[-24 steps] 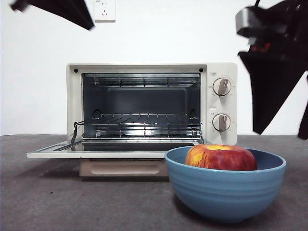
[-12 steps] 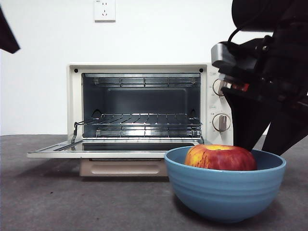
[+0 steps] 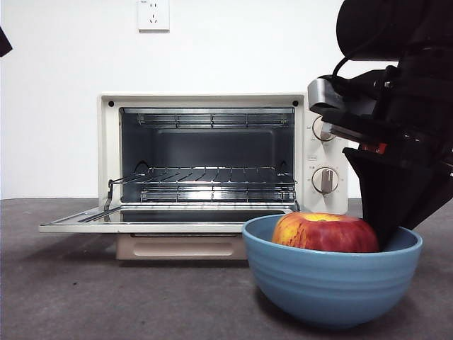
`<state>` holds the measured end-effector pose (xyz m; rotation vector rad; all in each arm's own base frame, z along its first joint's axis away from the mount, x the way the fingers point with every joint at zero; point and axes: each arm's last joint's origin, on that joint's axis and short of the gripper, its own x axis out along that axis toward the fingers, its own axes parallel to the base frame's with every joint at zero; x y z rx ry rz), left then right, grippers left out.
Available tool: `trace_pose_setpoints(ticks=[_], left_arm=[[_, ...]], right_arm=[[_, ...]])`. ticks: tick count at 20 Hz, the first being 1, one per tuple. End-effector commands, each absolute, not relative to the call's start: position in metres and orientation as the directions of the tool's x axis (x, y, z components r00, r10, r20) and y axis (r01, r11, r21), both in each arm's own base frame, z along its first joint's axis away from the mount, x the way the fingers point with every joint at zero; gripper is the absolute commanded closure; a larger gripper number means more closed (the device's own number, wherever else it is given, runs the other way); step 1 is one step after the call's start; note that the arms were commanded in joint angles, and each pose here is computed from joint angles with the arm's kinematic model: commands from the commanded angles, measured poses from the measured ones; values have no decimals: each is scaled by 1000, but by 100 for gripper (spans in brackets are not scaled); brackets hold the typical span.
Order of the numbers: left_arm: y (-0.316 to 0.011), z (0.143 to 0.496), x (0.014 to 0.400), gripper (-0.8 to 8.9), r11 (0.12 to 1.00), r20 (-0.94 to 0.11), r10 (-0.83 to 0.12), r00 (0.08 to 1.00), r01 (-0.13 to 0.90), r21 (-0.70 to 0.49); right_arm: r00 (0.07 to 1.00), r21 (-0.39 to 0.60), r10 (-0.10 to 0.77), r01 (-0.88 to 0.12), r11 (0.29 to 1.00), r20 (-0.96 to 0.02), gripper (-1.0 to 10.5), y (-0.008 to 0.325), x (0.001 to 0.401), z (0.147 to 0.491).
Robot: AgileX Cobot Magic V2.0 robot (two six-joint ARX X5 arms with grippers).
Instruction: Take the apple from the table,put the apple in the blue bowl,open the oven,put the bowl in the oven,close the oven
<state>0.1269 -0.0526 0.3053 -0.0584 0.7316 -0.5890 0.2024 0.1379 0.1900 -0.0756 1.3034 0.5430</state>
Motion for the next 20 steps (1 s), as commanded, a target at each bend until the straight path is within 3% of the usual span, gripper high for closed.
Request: trace_pose_setpoints(ticks=[1, 10, 15, 20], left_arm=[[-53, 307, 128, 806, 837, -606, -527, 596, 487, -248], [-53, 307, 128, 806, 836, -604, -527, 598, 493, -242], [-53, 307, 128, 806, 836, -603, -528, 598, 493, -242], [-53, 307, 128, 806, 835, -604, -527, 598, 497, -237]], right_arm=[[144, 305, 387, -398, 865, -911, 944, 141, 201, 194], [276, 383, 491, -362, 850, -826, 944, 160, 212, 248], [404, 364, 458, -291, 885, -792, 944, 171, 243, 279], [453, 379, 431, -207, 902, -780, 944, 191, 285, 289]])
